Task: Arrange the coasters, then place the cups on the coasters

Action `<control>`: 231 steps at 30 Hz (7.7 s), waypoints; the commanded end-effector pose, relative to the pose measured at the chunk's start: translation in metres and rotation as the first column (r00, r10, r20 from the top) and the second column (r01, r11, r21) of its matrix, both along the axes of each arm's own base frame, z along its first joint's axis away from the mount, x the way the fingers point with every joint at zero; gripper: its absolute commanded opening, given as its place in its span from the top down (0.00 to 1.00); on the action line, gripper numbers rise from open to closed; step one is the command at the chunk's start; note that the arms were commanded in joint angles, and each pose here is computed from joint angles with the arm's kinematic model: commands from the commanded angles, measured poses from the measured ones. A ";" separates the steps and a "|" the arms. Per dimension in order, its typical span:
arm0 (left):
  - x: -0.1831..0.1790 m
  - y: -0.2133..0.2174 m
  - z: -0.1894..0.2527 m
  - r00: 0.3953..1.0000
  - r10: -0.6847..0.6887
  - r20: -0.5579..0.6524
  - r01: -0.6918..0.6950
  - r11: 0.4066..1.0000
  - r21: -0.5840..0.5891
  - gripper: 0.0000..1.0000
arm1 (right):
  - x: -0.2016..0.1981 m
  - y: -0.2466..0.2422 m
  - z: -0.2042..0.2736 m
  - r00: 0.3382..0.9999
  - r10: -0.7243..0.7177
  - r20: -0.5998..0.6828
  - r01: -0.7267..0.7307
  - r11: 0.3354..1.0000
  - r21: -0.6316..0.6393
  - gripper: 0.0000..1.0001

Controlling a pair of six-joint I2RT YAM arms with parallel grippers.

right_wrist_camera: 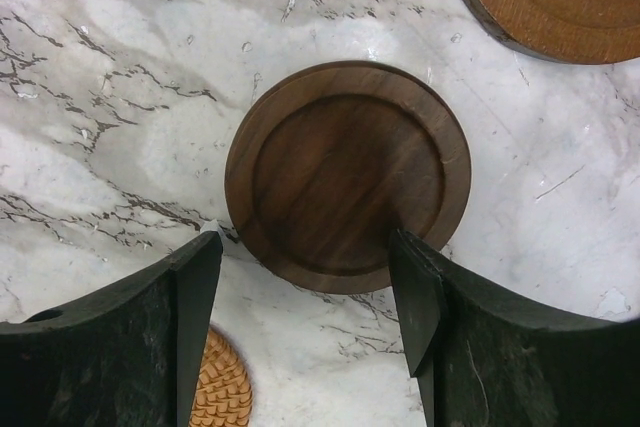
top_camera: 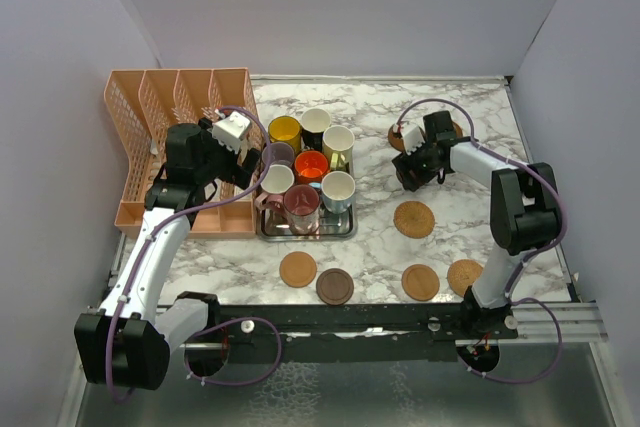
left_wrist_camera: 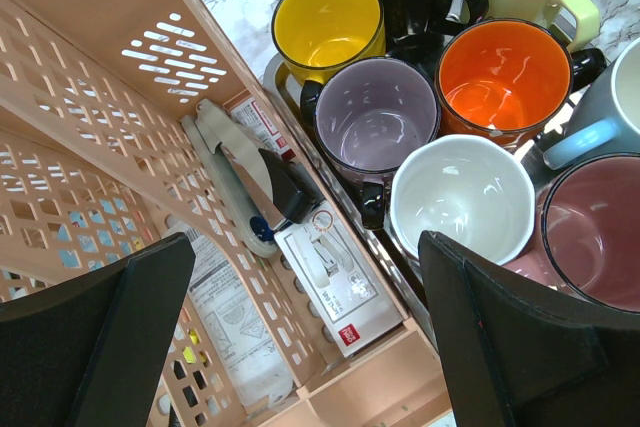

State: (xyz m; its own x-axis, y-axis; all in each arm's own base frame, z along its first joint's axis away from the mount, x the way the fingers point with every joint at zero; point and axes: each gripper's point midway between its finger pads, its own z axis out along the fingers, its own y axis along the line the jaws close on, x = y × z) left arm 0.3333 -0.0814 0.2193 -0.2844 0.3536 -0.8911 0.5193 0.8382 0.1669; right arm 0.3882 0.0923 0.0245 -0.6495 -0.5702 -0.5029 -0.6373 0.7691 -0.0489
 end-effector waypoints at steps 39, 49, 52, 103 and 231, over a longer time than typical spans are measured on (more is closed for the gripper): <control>-0.002 -0.009 0.006 0.999 -0.043 0.009 0.043 0.999 -0.022 0.01 | -0.108 0.018 0.026 0.978 0.204 -0.030 -0.203 0.978 0.054 0.28; -0.002 -0.010 0.006 0.999 -0.046 0.006 0.046 0.999 -0.026 0.01 | -0.114 0.008 0.000 0.980 0.180 -0.083 -0.181 0.984 0.001 0.29; -0.002 -0.010 0.006 0.999 -0.048 0.008 0.048 0.999 -0.026 0.01 | -0.113 0.004 -0.007 0.981 0.168 -0.098 -0.171 0.985 -0.024 0.30; -0.004 -0.007 0.006 0.999 -0.040 0.015 0.040 0.999 -0.018 0.01 | -0.097 0.001 0.017 0.985 0.146 -0.091 -0.143 0.989 0.036 0.30; 0.009 -0.015 0.024 0.999 -0.053 -0.009 0.052 0.992 -0.115 0.01 | -0.220 0.025 -0.001 0.654 0.730 -0.198 -0.737 0.674 0.055 0.38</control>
